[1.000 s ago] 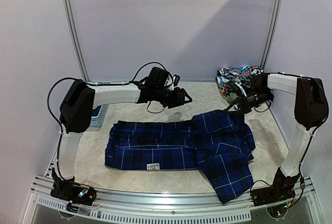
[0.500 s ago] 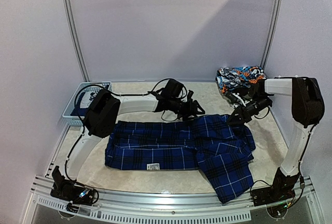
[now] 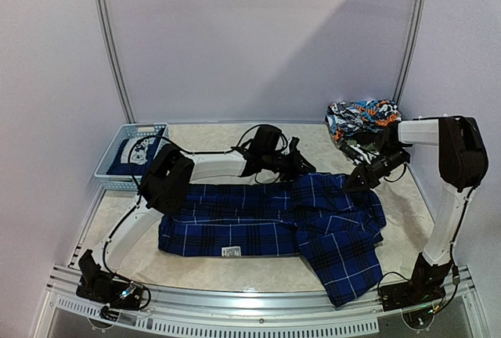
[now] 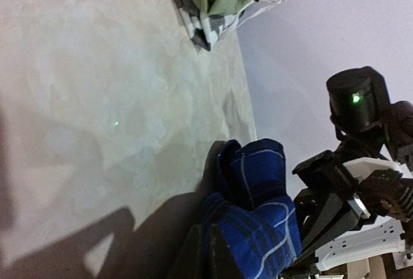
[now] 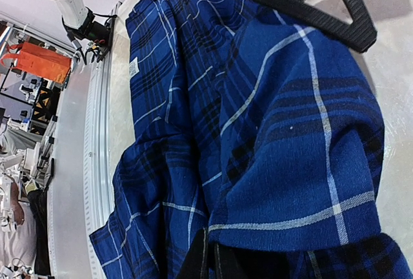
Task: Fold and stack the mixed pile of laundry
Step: Adjust the rectangle-folded shirt at the center of the board.
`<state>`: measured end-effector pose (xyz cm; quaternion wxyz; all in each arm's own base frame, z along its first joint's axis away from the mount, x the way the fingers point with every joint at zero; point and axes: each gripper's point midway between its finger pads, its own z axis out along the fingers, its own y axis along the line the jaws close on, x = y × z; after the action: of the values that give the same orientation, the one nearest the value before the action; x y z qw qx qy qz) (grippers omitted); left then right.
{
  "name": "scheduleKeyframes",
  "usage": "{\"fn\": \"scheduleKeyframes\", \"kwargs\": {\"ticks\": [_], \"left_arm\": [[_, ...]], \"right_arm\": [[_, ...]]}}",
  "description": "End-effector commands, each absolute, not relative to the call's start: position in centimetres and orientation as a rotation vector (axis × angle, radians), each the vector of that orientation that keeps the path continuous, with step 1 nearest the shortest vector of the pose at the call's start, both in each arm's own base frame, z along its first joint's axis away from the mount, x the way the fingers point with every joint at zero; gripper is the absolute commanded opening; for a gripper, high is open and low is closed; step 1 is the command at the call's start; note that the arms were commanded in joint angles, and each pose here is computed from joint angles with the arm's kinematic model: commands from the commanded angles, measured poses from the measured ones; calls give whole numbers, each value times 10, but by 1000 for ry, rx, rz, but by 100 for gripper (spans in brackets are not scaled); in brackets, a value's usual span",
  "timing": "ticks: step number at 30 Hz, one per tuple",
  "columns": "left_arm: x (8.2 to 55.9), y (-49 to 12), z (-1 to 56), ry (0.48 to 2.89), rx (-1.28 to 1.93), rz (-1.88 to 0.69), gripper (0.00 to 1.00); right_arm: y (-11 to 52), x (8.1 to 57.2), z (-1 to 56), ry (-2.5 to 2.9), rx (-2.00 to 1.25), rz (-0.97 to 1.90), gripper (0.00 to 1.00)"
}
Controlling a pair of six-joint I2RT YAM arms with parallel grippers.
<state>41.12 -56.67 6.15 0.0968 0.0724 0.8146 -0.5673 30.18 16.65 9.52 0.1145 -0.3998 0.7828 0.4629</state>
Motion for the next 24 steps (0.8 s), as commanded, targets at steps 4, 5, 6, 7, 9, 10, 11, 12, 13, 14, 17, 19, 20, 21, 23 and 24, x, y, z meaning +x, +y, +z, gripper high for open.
{"fn": "scheduleKeyframes", "kwargs": {"ticks": [4, 5, 6, 7, 9, 10, 11, 12, 13, 14, 17, 19, 20, 21, 23, 24], "left_arm": [[433, -567, 125, 2165, 222, -1766, 0], [436, -565, 132, 2140, 216, -1761, 0], [439, -562, 138, 2114, 213, -1754, 0], [440, -560, 143, 2094, 215, -1748, 0], [442, -555, 155, 2043, 227, -1742, 0], [440, -555, 163, 2011, 242, -1746, 0], [438, -554, 170, 1976, 261, -1756, 0], [435, -554, 179, 1936, 284, -1768, 0], [432, -554, 188, 1896, 307, -1780, 0], [427, -554, 197, 1853, 336, -1798, 0], [414, -556, 212, 1780, 403, -1825, 0], [411, -557, 207, 1796, 423, -1814, 0], [411, -557, 204, 1806, 418, -1807, 0], [411, -557, 201, 1813, 413, -1803, 0], [412, -556, 193, 1832, 404, -1797, 0], [412, -556, 189, 1839, 400, -1795, 0]], "right_arm": [[168, 302, 95, 2262, -1186, 1390, 5], [168, 302, 95, 2264, -1187, 1388, 5], [168, 302, 95, 2267, -1186, 1387, 6], [168, 302, 94, 2270, -1183, 1387, 7], [169, 303, 94, 2270, -1178, 1390, 10], [169, 304, 95, 2270, -1173, 1393, 15], [169, 305, 97, 2270, -1163, 1395, 20], [170, 306, 98, 2268, -1156, 1398, 27], [170, 307, 102, 2266, -1148, 1403, 32], [171, 308, 106, 2258, -1144, 1404, 37], [170, 321, 126, 2241, -1120, 1374, 54], [169, 329, 144, 2245, -1103, 1368, 57], [169, 331, 155, 2254, -1094, 1386, 59], [169, 333, 167, 2246, -1093, 1398, 59], [168, 341, 190, 2204, -1101, 1401, 60], [167, 347, 200, 2180, -1099, 1396, 60]]}}
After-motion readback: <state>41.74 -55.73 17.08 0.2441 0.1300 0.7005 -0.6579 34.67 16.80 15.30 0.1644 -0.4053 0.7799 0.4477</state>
